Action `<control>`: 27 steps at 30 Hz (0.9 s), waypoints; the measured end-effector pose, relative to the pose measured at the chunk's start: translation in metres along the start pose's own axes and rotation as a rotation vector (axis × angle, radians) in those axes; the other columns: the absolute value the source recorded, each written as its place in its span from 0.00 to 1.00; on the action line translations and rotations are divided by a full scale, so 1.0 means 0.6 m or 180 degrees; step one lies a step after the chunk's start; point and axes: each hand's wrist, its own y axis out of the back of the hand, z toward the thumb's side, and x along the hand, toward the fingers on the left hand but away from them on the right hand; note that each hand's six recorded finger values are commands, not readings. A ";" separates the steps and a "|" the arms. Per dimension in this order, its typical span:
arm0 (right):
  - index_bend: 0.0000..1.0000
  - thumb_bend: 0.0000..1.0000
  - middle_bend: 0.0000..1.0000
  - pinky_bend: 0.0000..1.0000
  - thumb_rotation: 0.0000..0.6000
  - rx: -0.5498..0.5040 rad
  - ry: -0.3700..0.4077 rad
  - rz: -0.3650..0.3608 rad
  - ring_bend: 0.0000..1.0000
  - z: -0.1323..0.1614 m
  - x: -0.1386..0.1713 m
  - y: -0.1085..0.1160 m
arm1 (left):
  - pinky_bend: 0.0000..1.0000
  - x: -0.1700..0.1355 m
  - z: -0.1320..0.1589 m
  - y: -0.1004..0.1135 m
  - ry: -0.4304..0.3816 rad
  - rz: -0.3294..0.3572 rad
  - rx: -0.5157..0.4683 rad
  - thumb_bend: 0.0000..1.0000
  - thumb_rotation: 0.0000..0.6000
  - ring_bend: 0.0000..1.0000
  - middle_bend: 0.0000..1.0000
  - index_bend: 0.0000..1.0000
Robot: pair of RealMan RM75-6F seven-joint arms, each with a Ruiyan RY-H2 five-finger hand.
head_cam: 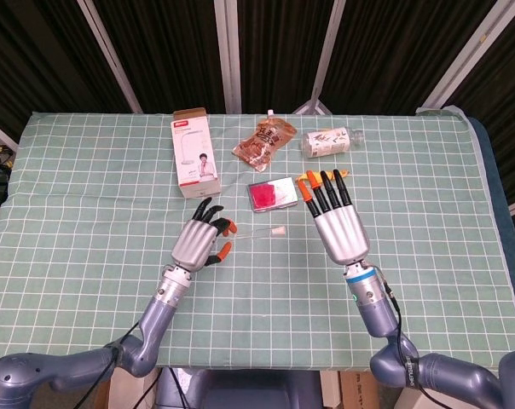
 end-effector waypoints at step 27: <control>0.00 0.37 0.00 0.00 1.00 -0.0139 -0.0118 -0.0004 0.00 -0.036 0.010 0.024 | 0.01 -0.053 -0.051 -0.061 0.0273 -0.0700 0.0906 0.39 1.00 0.10 0.31 0.33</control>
